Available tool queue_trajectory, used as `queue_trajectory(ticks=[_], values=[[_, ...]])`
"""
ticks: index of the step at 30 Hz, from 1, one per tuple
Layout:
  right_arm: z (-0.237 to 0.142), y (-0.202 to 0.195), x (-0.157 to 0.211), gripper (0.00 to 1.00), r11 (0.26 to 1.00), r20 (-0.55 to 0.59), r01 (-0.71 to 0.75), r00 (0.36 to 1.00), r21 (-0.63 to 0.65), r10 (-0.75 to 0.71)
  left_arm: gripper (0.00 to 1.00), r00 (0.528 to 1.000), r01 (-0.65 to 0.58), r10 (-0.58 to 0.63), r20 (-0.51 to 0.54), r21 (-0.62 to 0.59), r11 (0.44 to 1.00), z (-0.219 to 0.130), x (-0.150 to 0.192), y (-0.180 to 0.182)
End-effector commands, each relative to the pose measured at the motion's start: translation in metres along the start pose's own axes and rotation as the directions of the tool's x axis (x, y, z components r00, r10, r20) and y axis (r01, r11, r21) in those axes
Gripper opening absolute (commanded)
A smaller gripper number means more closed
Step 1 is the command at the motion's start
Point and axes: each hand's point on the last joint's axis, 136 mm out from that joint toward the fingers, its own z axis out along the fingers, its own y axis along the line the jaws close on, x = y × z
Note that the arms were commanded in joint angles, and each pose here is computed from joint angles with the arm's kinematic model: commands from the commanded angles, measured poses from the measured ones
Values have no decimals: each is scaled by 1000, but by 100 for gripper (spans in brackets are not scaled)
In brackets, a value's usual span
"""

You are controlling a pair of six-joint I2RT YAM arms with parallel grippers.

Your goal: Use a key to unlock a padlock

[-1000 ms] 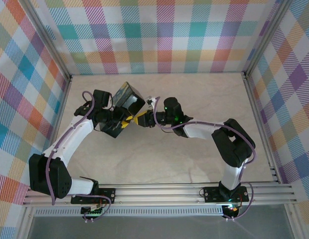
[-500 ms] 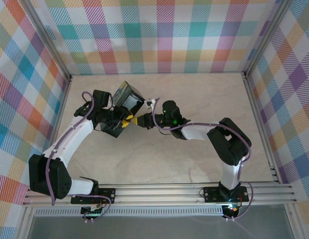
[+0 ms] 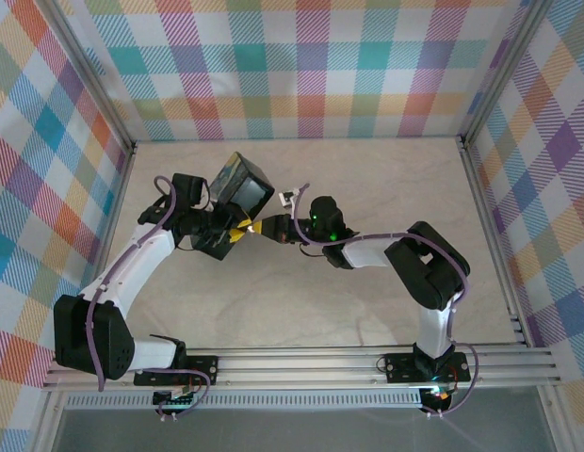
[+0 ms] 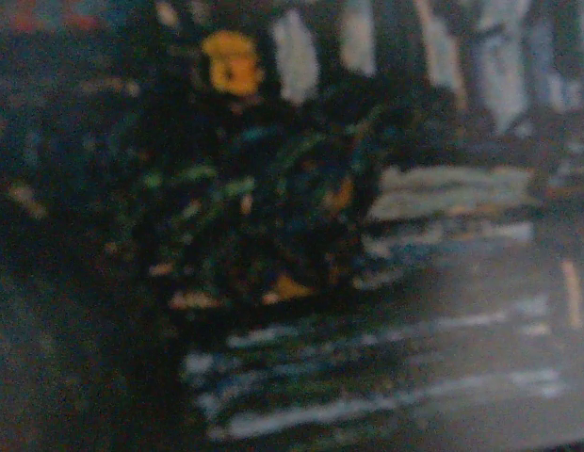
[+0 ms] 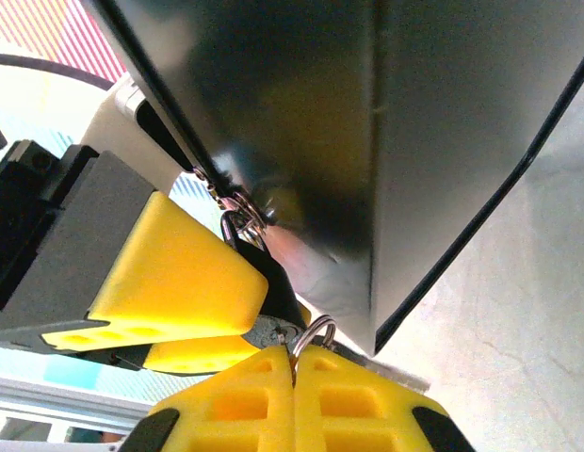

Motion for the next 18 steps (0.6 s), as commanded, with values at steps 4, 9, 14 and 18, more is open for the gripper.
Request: queue_trajectory(ticks=[4, 9, 14, 18], values=[[8, 47, 14, 0, 967, -85, -231, 971, -105, 222, 16, 978, -204, 207, -5, 142, 968, -9, 3, -37], [10, 46, 12, 0, 918, -61, -370, 929, -144, 365, 16, 952, -298, 305, -16, 175, 938, -4, 6, -40], [12, 39, 23, 4, 939, -68, -342, 939, -45, 338, 16, 959, -278, 283, -22, 124, 953, 3, 1, -26], [1, 10, 35, 13, 944, -40, -319, 945, 86, 323, 16, 966, -258, 260, -16, 65, 964, 7, -4, -14]])
